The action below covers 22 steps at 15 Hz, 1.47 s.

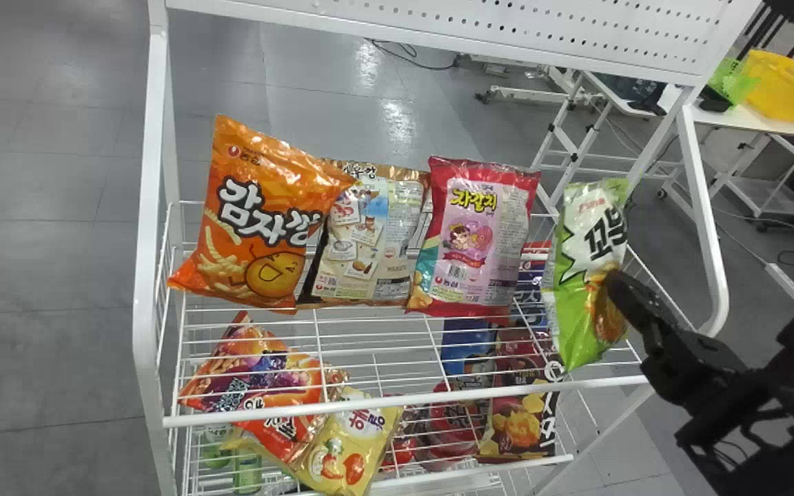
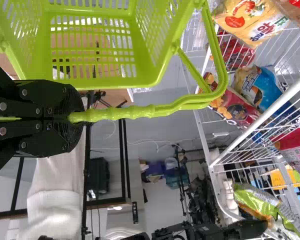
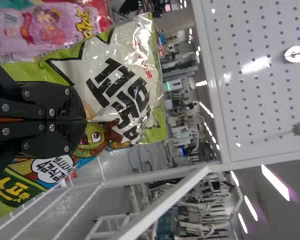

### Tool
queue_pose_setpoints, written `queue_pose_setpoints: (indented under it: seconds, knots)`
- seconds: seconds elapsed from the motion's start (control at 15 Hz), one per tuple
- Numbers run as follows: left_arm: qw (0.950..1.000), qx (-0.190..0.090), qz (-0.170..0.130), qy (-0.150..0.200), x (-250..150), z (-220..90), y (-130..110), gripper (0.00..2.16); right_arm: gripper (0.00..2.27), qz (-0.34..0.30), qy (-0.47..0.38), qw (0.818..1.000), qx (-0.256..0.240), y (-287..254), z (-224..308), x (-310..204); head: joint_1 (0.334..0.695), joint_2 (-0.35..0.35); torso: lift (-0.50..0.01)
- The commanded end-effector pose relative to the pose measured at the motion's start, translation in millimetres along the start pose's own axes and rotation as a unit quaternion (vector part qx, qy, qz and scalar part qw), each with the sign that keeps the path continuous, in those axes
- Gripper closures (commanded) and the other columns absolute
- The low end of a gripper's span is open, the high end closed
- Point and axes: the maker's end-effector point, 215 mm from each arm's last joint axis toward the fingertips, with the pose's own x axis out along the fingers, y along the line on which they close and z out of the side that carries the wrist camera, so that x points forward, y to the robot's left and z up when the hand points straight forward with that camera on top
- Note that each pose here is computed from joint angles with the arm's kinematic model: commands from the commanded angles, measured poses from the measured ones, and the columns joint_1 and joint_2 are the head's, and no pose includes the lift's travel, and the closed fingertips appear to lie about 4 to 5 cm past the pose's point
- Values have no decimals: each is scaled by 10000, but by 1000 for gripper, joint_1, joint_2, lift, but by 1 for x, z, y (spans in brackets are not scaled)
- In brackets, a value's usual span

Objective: Hold basket handle with left hand then pick Gkobukchip with right hand and place into basket

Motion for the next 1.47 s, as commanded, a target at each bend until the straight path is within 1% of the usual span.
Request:
queue_pose_setpoints:
  seconds: [0.0,0.07,0.13,0.27,0.4,0.53,0.6,0.73,0.87,1.13,1.4]
  knots:
    - [10000,-68,-11,17,1,-2,2,1717,1720,227,690,9973,76,24,-34,-16,695,-350,-32]
    - [10000,-68,-19,17,1,-2,2,1717,1835,394,1155,9925,86,37,-56,-24,695,-350,-32]
    - [10000,-68,-26,17,1,-2,2,1717,1892,470,1470,9880,95,45,-71,-30,695,-350,-32]
    - [10000,-68,-26,17,1,-2,2,1717,1892,680,2061,9759,226,57,-97,-50,695,-350,-32]
    - [10000,-89,-9,9,0,-2,4,1717,1892,962,2770,9546,524,72,-127,-78,695,-350,-32]
    - [10000,-88,-2,9,0,-2,4,1717,1895,1160,3291,9345,706,83,-145,-102,695,-350,-32]
    - [10000,-84,4,0,0,-1,5,1717,1946,1229,3447,9276,753,86,-149,-111,695,-350,-32]
    - [9999,-82,59,5,0,-1,8,1717,1956,1365,3803,9101,924,92,-158,-131,695,-350,-32]
    - [9999,-91,64,3,0,-1,9,1717,1956,1582,4392,8780,1058,104,-170,-165,695,-350,-32]
    - [9999,-103,58,14,0,-1,10,1717,1956,1869,4346,8740,1110,123,-162,-168,695,-350,-32]
    - [10000,-80,37,9,1,0,8,1717,1956,2027,4464,8648,1084,139,-171,-172,695,-350,-32]
